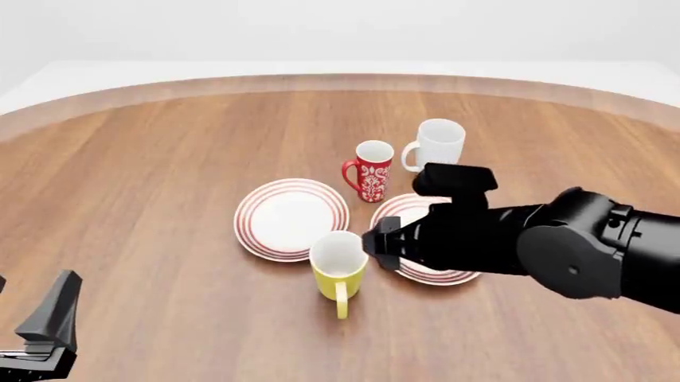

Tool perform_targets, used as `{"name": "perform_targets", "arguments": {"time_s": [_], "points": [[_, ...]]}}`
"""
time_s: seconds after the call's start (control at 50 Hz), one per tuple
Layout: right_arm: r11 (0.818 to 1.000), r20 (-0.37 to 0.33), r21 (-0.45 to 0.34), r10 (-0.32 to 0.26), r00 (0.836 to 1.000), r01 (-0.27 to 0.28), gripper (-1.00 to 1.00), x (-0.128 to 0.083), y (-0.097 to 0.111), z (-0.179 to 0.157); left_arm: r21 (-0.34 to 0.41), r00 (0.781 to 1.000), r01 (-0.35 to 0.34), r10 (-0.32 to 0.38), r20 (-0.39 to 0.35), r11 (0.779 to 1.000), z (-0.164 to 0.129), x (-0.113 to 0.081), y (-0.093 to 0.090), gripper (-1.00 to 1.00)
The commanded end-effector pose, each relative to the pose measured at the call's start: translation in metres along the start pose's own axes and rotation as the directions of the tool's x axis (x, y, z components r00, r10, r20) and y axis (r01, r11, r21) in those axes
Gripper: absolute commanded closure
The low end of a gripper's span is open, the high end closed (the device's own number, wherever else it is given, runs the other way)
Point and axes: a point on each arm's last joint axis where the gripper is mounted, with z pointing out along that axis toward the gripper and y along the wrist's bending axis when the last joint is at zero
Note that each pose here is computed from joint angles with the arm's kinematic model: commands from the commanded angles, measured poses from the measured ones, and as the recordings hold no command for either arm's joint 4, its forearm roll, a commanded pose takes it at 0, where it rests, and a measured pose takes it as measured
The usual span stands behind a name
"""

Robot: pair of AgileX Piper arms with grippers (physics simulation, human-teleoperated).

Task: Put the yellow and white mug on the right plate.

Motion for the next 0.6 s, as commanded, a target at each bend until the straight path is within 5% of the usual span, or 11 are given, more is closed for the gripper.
{"name": "perform_targets", "arguments": {"time_s": [0.02,0.6], "points": [[1.0,-0.039,0.019,-0.017,0.999,0.018,-1.0,-0.006,0.004,0.013,0.0,1.0,0.0,0.0,0.0,1.0,0.0,0.0,0.0,-1.0],[1.0,-0.093,-0.009,0.005,0.996,-0.006,-1.0,0.021,0.015,0.062,0.0,1.0,0.0,0.0,0.0,1.0,0.0,0.0,0.0,-1.0]]}}
